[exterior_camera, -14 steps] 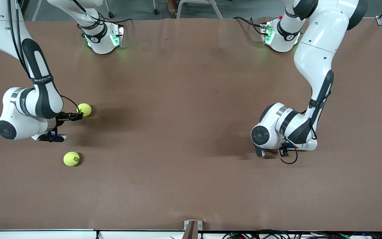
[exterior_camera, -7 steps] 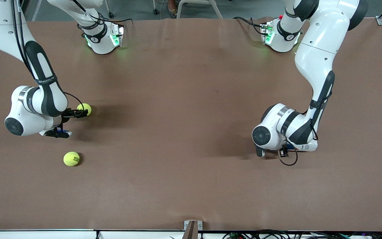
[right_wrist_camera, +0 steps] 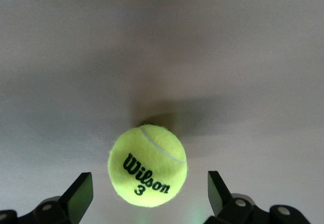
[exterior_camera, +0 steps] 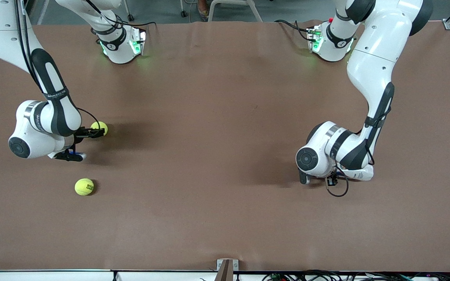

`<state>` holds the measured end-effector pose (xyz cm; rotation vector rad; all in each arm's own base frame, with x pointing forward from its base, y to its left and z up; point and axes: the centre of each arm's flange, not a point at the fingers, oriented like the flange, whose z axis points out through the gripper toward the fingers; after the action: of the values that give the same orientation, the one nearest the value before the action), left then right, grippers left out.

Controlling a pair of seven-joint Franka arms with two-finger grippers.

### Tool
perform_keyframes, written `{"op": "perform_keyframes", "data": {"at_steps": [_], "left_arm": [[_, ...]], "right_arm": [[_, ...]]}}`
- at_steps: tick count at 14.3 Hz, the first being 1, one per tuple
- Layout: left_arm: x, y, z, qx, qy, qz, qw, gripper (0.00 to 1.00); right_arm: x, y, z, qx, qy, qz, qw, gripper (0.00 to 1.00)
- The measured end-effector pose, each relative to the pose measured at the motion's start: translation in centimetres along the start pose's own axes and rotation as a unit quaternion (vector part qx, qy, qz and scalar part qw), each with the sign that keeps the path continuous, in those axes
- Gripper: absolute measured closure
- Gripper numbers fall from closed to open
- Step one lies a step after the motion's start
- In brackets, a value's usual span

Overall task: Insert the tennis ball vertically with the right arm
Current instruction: 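Grasp the tennis ball with the right gripper while the left gripper moves the can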

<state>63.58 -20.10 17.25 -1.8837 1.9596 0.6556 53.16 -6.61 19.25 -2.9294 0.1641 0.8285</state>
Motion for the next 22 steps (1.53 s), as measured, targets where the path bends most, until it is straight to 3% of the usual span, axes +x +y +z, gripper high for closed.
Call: {"op": "perform_keyframes", "data": {"at_steps": [4, 8, 11, 15, 20, 22], "left_arm": [[3.3, 0.7, -5.1, 0.020, 0.056, 0.056, 0.997, 0.46], [3.1, 0.8, -9.5, -0.014, 0.174, 0.083, 0.981, 0.44], [2.2, 0.4, -10.9, -0.052, 0.259, 0.050, 0.963, 0.45], [1.8, -0.3, -13.3, -0.092, 0.367, -0.001, 0.926, 0.42], [0.5, -2.2, -14.9, -0.101, 0.482, -0.077, 0.867, 0.42], [1.4, -2.3, -16.4, -0.099, 0.524, -0.100, 0.840, 0.42]], "right_arm": [[-0.3, 0.1, 0.8, 0.000, -0.007, 0.001, 1.000, 0.02], [-0.1, 0.1, 0.7, 0.000, 0.000, 0.001, 1.000, 0.06], [-0.1, 0.1, 0.9, 0.000, 0.001, 0.001, 1.000, 0.10], [-0.2, 0.2, 1.2, 0.000, -0.002, 0.002, 1.000, 0.11], [-0.1, 0.2, 1.7, 0.000, -0.006, 0.002, 1.000, 0.14], [-0.1, 0.1, 1.7, 0.000, -0.007, 0.001, 1.000, 0.32]]}}
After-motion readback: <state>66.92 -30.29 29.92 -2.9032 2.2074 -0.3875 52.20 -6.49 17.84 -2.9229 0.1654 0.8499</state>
